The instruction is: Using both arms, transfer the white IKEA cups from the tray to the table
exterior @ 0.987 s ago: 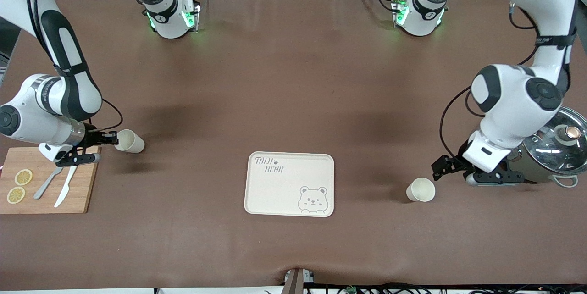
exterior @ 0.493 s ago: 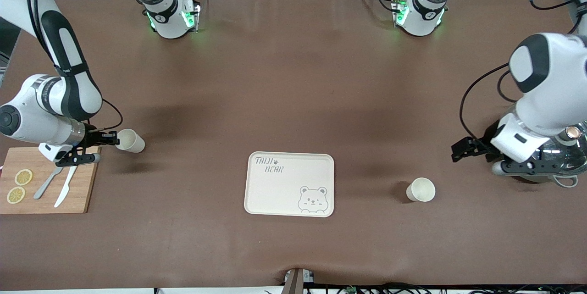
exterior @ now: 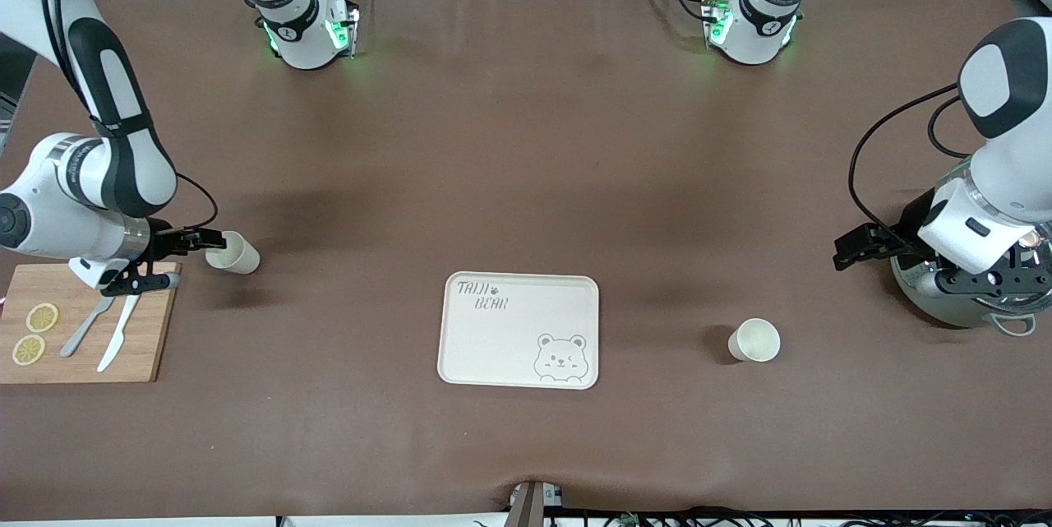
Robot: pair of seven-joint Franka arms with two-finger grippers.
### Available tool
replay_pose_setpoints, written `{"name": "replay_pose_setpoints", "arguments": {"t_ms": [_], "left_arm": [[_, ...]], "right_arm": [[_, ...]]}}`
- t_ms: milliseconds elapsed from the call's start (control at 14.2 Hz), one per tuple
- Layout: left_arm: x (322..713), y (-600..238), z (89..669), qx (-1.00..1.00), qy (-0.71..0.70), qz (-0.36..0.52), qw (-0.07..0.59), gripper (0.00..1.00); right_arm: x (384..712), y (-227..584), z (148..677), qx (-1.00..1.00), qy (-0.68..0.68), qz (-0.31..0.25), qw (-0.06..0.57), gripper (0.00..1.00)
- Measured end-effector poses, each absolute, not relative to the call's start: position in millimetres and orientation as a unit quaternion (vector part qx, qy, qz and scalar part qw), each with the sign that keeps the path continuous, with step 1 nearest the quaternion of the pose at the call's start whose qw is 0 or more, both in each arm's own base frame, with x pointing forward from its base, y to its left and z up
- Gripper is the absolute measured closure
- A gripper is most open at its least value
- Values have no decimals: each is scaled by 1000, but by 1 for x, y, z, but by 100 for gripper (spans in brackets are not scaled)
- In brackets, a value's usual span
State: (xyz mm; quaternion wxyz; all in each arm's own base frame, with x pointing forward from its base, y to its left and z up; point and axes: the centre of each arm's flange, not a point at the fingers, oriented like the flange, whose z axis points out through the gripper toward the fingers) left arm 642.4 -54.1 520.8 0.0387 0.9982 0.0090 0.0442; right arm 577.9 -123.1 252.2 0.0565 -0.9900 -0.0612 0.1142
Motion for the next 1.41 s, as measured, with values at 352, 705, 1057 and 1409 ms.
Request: {"name": "replay_pose_setpoints", "arguments": {"t_ms": [352,705,1057,1409], "left_arm": [[642,-54,530,998,8,47,39,0],[643,-55,535,998,7,51,39,0],[641,-54,535,998,1,46,31,0],[641,-54,535,999,-4,45,20,0]], "right_arm": [[599,-125,290,-989,-65,117,60,0],[626,-124,363,-985,-75,139,70,0],[653,-109,405,-986,-100,125,51,0],[666,-65,441,-992,-78,97,28,0]]}}
